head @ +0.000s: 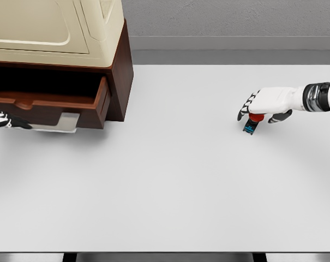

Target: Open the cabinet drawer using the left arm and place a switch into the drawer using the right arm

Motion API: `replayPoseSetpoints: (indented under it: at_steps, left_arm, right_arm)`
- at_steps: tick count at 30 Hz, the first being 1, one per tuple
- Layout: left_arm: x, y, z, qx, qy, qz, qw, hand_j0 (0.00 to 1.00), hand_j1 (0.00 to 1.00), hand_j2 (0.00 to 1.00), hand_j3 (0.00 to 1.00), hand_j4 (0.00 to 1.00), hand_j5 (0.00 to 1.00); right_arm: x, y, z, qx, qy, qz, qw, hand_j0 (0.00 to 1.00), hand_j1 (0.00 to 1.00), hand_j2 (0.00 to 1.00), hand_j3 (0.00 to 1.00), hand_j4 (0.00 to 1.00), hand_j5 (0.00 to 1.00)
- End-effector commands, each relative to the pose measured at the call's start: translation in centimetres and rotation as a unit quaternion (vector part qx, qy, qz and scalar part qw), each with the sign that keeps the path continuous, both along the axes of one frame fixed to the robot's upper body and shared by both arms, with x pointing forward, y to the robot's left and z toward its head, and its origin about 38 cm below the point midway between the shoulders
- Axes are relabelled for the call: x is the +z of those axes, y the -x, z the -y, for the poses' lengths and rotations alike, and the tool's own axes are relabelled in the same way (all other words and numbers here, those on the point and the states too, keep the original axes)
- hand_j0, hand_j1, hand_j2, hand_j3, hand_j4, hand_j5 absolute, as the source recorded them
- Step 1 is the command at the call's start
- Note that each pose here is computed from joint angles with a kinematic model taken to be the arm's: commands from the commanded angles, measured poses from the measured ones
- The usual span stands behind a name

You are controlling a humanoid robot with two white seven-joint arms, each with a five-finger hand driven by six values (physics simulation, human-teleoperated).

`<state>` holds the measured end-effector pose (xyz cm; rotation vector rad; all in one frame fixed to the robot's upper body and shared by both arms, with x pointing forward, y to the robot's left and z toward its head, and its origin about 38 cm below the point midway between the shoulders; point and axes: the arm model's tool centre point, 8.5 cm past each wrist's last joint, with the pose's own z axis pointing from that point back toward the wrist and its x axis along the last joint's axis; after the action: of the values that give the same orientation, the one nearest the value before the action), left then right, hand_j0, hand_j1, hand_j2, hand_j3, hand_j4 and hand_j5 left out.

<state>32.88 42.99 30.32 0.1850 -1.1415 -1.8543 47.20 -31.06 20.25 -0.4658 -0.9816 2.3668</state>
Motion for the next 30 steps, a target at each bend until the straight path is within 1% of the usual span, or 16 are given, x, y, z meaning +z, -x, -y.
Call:
replayPoseSetpoints:
  at_steps: [1, 3, 4, 8, 9, 11, 14, 18, 20, 21, 23, 25, 27, 29, 30]
  left_arm:
    - [0.3, 0.6, 1.2, -0.018, 0.060, -0.018, 0.9979, 1.00, 1.00, 1.00, 1.00, 1.00, 1.00]
    - [0.7, 0.6, 1.2, -0.018, 0.075, -0.016, 0.9969, 1.00, 1.00, 1.00, 1.00, 1.00, 1.00]
    - [1.1, 0.7, 1.0, -0.018, 0.074, -0.013, 0.9970, 1.00, 1.00, 1.00, 1.00, 1.00, 1.00]
    - [1.6, 0.6, 1.0, -0.017, 0.082, -0.010, 0.9964, 1.00, 1.00, 1.00, 1.00, 1.00, 1.00]
    - [1.7, 0.6, 1.0, -0.015, 0.088, -0.011, 0.9960, 1.00, 1.00, 1.00, 1.00, 1.00, 1.00]
    - [2.2, 0.5, 1.1, -0.014, 0.096, -0.006, 0.9953, 1.00, 1.00, 1.00, 1.00, 1.00, 1.00]
    - [2.9, 0.5, 1.1, -0.013, 0.107, -0.001, 0.9942, 1.00, 1.00, 1.00, 1.00, 1.00, 1.00]
    - [4.7, 0.7, 1.3, -0.018, 0.127, 0.012, 0.9917, 1.00, 1.00, 1.00, 1.00, 1.00, 1.00]
    - [5.0, 0.8, 1.4, -0.021, 0.134, 0.015, 0.9906, 1.00, 1.00, 1.00, 1.00, 1.00, 1.00]
    - [5.4, 0.7, 1.4, -0.022, 0.136, 0.020, 0.9903, 1.00, 1.00, 1.00, 1.00, 1.00, 1.00]
    - [5.7, 0.5, 1.0, -0.012, 0.141, 0.022, 0.9896, 1.00, 1.00, 1.00, 1.00, 1.00, 1.00]
    - [6.5, 0.3, 0.7, 0.004, 0.168, 0.023, 0.9856, 1.00, 1.00, 1.00, 1.00, 1.00, 1.00]
    - [6.9, 0.1, 0.0, 0.016, 0.167, 0.028, 0.9855, 1.00, 1.00, 1.00, 1.00, 1.00, 1.00]
    - [7.6, 0.1, -0.9, 0.029, 0.163, 0.037, 0.9855, 1.00, 1.00, 1.00, 1.00, 1.00, 1.00]
    - [7.7, 0.0, -1.4, 0.037, 0.163, 0.039, 0.9852, 1.00, 1.00, 1.00, 1.00, 1.00, 1.00]
  right_arm:
    - [0.1, 0.0, 0.0, -0.002, -0.001, 0.000, 1.0000, 0.80, 0.80, 0.80, 0.80, 0.80, 0.80]
    - [0.0, 0.0, 0.0, -0.001, -0.002, 0.000, 1.0000, 0.80, 0.80, 0.80, 0.80, 0.80, 0.80]
    - [0.0, 0.0, 0.0, -0.001, -0.002, 0.000, 1.0000, 0.80, 0.80, 0.80, 0.80, 0.80, 0.80]
    - [0.0, 0.0, 0.0, -0.001, -0.002, 0.000, 1.0000, 0.80, 0.80, 0.80, 0.80, 0.80, 0.80]
    - [0.0, 0.0, 0.0, -0.001, -0.002, 0.000, 1.0000, 0.79, 0.79, 0.79, 0.79, 0.79, 0.79]
    - [0.0, 0.0, 0.0, -0.001, -0.002, 0.000, 1.0000, 0.71, 0.71, 0.71, 0.71, 0.71, 0.71]
    - [0.0, 0.0, 0.0, -0.001, -0.002, 0.000, 1.0000, 0.69, 0.69, 0.69, 0.69, 0.69, 0.69]
    - [-0.1, 0.1, 0.1, -0.001, -0.001, -0.002, 1.0000, 0.69, 0.69, 0.69, 0.69, 0.69, 0.69]
    - [-0.1, 0.1, 0.1, -0.001, -0.001, -0.002, 1.0000, 0.69, 0.69, 0.69, 0.69, 0.69, 0.69]
    - [-0.1, 0.0, 0.1, -0.002, -0.001, -0.001, 1.0000, 0.68, 0.68, 0.68, 0.68, 0.68, 0.68]
    - [-0.1, 0.0, 0.1, -0.002, -0.001, -0.001, 1.0000, 0.67, 0.67, 0.67, 0.67, 0.67, 0.67]
    - [-0.1, 0.0, 0.1, -0.002, -0.001, -0.001, 1.0000, 0.65, 0.65, 0.65, 0.65, 0.65, 0.65]
    - [-0.1, 0.0, 0.1, -0.002, -0.001, -0.001, 1.0000, 0.61, 0.61, 0.61, 0.61, 0.61, 0.61]
    - [-0.1, 0.0, 0.1, -0.002, -0.002, -0.002, 1.0000, 0.60, 0.60, 0.60, 0.60, 0.60, 0.60]
    - [-0.1, 0.0, 0.1, -0.002, -0.002, -0.002, 1.0000, 0.60, 0.60, 0.60, 0.60, 0.60, 0.60]
